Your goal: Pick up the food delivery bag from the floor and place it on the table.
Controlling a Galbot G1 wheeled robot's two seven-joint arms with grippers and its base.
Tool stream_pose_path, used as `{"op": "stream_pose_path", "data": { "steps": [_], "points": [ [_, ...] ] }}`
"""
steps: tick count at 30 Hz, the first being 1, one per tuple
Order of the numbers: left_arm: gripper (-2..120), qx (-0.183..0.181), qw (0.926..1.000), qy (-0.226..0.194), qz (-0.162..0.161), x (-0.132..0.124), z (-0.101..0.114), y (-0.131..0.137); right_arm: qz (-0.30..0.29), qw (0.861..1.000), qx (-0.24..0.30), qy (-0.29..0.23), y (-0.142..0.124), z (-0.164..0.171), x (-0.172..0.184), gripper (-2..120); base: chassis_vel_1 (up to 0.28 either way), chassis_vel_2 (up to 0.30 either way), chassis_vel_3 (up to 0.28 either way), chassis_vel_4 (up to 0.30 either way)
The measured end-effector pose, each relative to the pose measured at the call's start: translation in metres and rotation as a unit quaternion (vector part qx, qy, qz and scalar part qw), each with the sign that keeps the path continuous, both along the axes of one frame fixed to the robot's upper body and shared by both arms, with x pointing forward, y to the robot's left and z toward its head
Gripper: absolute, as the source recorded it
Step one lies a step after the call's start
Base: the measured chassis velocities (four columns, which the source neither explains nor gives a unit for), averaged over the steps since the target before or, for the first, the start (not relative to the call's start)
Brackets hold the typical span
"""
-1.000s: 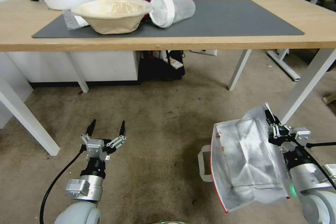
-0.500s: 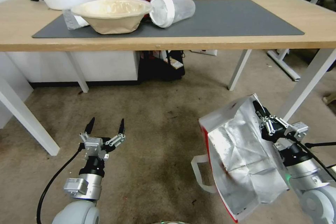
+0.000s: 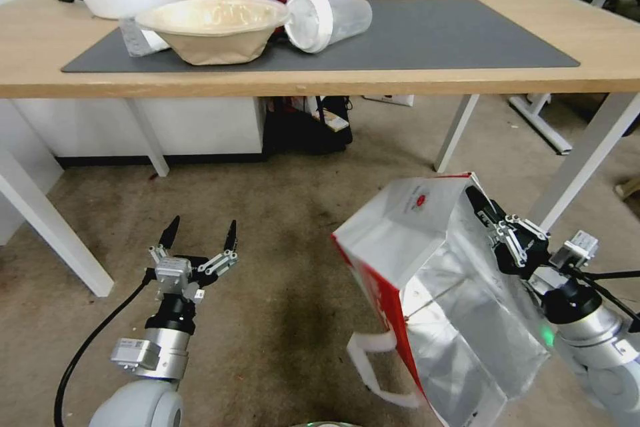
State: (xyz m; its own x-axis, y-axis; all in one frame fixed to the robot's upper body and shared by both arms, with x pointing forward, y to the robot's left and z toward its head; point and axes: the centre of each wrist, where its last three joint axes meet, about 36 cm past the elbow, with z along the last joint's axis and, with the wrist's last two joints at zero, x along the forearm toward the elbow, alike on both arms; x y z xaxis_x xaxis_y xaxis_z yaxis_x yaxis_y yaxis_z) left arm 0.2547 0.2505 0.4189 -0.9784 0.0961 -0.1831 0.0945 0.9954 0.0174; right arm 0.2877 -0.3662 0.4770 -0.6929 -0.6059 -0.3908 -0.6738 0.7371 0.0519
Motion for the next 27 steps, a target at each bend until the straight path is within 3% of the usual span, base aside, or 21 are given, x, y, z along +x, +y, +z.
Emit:
{"op": "stream_pose_path", "data": {
  "steps": [13,27],
  "points": [
    [100,-0.004,1.0000,-0.005,-0.001,0.000,0.004,-0.001,0.091,0.995,0.030,-0.010,0.003,0.013,0.002,0,0.000,0.000,0.000,0.000],
    [100,0.002,1.0000,-0.004,-0.008,-0.004,0.005,0.000,0.120,0.992,0.033,-0.017,0.003,0.015,0.001,0,0.000,0.000,0.000,0.000]
  ]
}}
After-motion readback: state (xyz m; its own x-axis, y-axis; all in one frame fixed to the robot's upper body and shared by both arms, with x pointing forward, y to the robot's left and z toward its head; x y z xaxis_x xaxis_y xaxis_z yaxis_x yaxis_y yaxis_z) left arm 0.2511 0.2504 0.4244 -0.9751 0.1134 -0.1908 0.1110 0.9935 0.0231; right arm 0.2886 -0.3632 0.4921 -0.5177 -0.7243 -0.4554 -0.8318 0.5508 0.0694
